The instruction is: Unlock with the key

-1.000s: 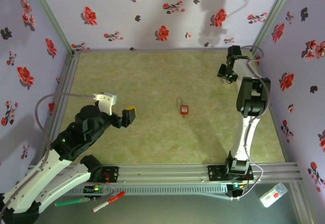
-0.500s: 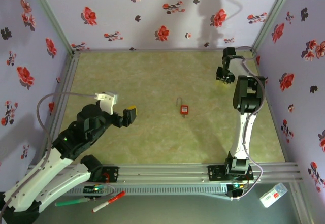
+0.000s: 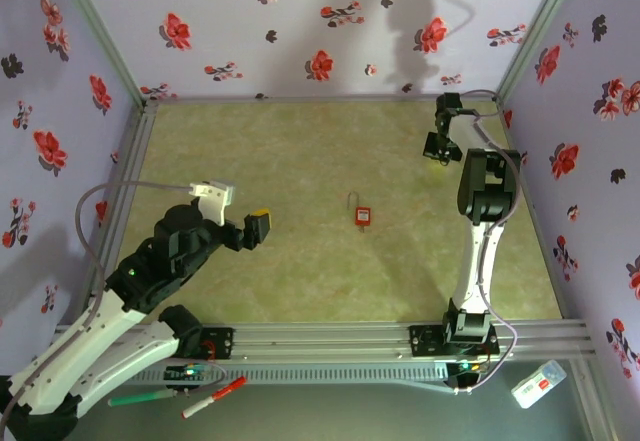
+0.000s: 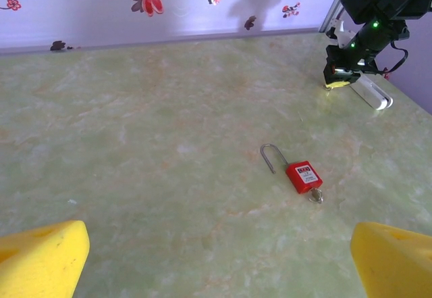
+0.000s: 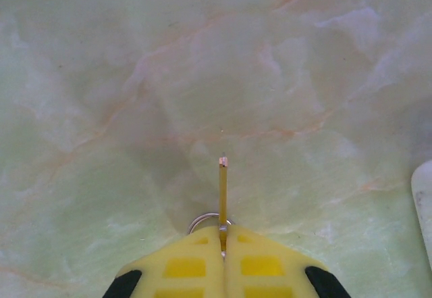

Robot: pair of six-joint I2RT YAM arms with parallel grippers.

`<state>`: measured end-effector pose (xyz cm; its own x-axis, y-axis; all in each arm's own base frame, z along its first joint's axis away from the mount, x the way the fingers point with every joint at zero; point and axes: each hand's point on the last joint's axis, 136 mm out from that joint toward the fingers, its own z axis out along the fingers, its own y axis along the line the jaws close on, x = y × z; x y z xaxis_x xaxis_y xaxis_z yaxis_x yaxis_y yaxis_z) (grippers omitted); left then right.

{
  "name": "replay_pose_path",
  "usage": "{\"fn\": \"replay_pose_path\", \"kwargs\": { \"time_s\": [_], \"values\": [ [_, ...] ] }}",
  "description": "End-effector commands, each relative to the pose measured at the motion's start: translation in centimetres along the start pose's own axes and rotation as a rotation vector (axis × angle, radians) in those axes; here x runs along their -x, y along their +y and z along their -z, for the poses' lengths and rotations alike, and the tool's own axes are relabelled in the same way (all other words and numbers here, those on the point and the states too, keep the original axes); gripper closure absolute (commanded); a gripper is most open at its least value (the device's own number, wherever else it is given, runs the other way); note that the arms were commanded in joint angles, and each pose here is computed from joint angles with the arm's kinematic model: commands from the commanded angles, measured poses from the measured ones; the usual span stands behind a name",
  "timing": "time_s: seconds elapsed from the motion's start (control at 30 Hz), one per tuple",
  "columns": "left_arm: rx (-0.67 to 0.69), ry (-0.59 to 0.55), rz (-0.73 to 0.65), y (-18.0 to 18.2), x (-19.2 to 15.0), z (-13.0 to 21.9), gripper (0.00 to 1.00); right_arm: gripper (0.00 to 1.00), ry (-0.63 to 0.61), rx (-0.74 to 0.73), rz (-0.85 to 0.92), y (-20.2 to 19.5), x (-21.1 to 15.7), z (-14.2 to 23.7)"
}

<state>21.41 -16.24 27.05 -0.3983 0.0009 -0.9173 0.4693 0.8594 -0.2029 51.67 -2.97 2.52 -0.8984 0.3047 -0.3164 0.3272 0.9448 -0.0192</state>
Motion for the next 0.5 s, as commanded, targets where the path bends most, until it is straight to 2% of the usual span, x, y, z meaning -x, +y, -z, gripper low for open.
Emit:
{"fn": "replay_pose_path", "kwargs": {
  "time_s": [0.0, 0.1, 0.2, 0.3, 0.33, 0.4, 0.47],
  "values": [
    [-0.004, -0.021, 0.019, 0.0, 0.3, -0.1, 0.0, 0.99, 0.058, -0.046, 0.009, -0.6, -1.7, -1.0],
    [-0.008, -0.026, 0.031, -0.1, 0.4, -0.2, 0.0, 1.0, 0.048, -0.026, -0.002, -0.4, -2.0, -0.3],
    [-0.027, -0.039, 0.067, -0.5, 0.9, -0.4, 0.0, 1.0, 0.014, 0.055, -0.01, 1.0, -2.2, 1.9],
    [-0.083, -0.052, 0.13, -1.8, 2.0, -1.4, 0.0, 1.0, -0.05, 0.247, 0.011, 4.4, -2.7, 6.1],
    [-0.108, -0.046, 0.154, -2.5, 2.4, -2.1, 0.0, 1.0, -0.086, 0.337, 0.038, 6.0, -2.9, 8.5],
    [-0.164, -0.031, 0.205, -4.0, 3.3, -3.6, 0.0, 1.0, -0.123, 0.523, 0.13, 9.9, -4.8, 13.0],
    [-0.226, -0.012, 0.27, -5.7, 4.4, -5.5, 0.0, 1.0, -0.159, 0.627, 0.285, 13.1, -8.4, 17.5]
  ]
}}
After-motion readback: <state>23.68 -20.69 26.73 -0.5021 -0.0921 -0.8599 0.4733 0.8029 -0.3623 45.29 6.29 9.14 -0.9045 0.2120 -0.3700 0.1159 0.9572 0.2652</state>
